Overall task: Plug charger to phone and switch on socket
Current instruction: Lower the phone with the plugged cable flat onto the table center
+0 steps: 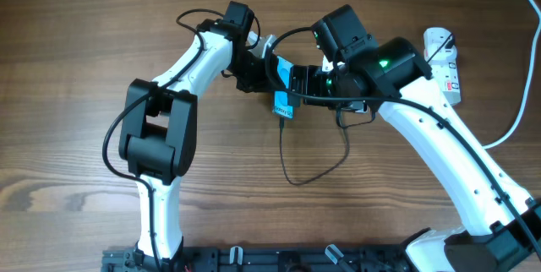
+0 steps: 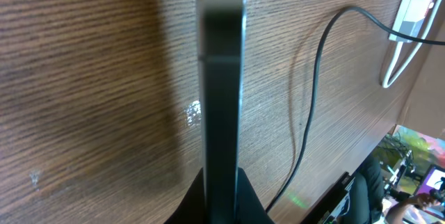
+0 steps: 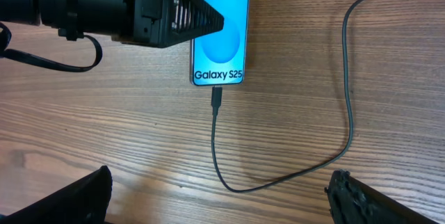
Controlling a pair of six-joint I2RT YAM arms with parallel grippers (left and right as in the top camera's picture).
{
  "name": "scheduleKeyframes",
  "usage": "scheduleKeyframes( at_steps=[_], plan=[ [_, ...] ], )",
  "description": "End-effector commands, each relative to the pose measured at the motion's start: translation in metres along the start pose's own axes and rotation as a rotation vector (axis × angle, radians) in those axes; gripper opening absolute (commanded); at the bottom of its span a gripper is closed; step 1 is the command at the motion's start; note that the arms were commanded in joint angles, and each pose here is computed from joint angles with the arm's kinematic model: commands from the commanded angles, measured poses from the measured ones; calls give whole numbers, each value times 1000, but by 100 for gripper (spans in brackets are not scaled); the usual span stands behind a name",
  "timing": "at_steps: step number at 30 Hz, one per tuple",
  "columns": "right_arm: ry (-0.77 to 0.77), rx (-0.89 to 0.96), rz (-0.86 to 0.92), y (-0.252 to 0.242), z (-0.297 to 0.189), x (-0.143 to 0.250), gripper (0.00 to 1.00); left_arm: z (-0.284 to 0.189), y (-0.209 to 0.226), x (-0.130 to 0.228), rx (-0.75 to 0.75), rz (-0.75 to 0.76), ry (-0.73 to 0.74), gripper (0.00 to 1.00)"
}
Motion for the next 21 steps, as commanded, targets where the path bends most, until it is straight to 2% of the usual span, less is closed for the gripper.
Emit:
scheduleKeyframes(
  at_steps=[1,8,13,16,21],
  plan=[
    [-21,-29,11,2,-11,0,100,6,3,-2,15,19,5,4],
    [-21,-28,8,2,-11,0,100,22,17,-3,3,-26,31,4],
    [-22,-29,8,3,-11,0,100,23,26,-6,-83,-26,9,6],
    [-23,-29,8,3,-11,0,100,23,30,-6,-128,-28,1,13],
    [-31,-16,9,1,-11,-1,100,22,34,-6,-172,-29,-8,34]
  ],
)
Point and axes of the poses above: each gripper's point midway between its finger pads, its own z axis out along the fingers, its own y axis along the line the jaws close on, x = y × z, the point moved 8 cm from there along -z, back along the fingers, and after that the axes turned 1 degree about -z, right-handed, at the moved point
